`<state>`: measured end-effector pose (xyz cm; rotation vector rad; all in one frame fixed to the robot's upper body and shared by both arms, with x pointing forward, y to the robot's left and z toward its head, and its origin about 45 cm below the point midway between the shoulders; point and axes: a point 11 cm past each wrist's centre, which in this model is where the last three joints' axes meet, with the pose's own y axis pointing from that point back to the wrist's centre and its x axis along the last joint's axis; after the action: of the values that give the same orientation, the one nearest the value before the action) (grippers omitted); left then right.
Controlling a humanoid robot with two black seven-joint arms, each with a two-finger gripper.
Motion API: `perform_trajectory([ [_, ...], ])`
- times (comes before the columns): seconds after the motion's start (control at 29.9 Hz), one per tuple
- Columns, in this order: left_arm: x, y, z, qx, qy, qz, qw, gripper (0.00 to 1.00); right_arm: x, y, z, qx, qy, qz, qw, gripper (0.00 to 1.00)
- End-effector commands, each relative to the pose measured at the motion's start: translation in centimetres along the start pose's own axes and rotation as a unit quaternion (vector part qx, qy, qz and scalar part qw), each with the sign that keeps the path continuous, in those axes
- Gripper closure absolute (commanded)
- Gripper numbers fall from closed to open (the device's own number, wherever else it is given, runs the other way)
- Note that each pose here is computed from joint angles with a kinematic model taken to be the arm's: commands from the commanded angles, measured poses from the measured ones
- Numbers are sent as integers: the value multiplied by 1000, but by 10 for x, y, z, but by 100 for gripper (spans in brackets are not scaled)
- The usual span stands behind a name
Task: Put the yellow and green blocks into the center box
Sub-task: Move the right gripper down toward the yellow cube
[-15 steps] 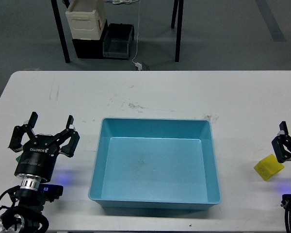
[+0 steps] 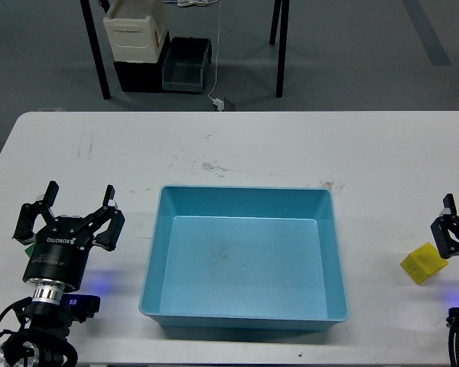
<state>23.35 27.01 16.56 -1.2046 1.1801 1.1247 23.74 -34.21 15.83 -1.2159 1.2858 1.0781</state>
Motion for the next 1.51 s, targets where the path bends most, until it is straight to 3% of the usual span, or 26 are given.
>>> perform_trajectory([
  [0.0,1,2,1,-1,0,2,1000,0,1,0,2,-8,27,2,1000,0],
  [0.17,2,4,4,-7,0,3,1000,0,1,-1,5,-26,88,3,996,0],
  [0.3,2,2,5,-10,-1,2,1000,0,-9,-8,-15,-56,225,-4,973,0],
  [0.47,2,2,11,-19,-4,1,1000,0,-42,-38,-38,-97,429,-42,897,0],
  [0.64,-2,-1,16,-23,-9,-6,1000,0,-105,-69,-61,-46,593,-127,794,0],
  [0.97,7,0,20,-28,-12,7,1000,0,-182,-108,-63,-61,813,-218,537,1],
  [1.14,8,0,20,-28,-13,9,999,0,-191,-100,-47,-108,888,-316,315,1],
  [1.24,9,0,20,-29,-13,9,999,0,-190,-97,-37,-145,897,-361,209,1],
  [1.47,13,1,22,-31,-14,15,999,0,-185,-86,-62,-258,902,-339,65,1],
])
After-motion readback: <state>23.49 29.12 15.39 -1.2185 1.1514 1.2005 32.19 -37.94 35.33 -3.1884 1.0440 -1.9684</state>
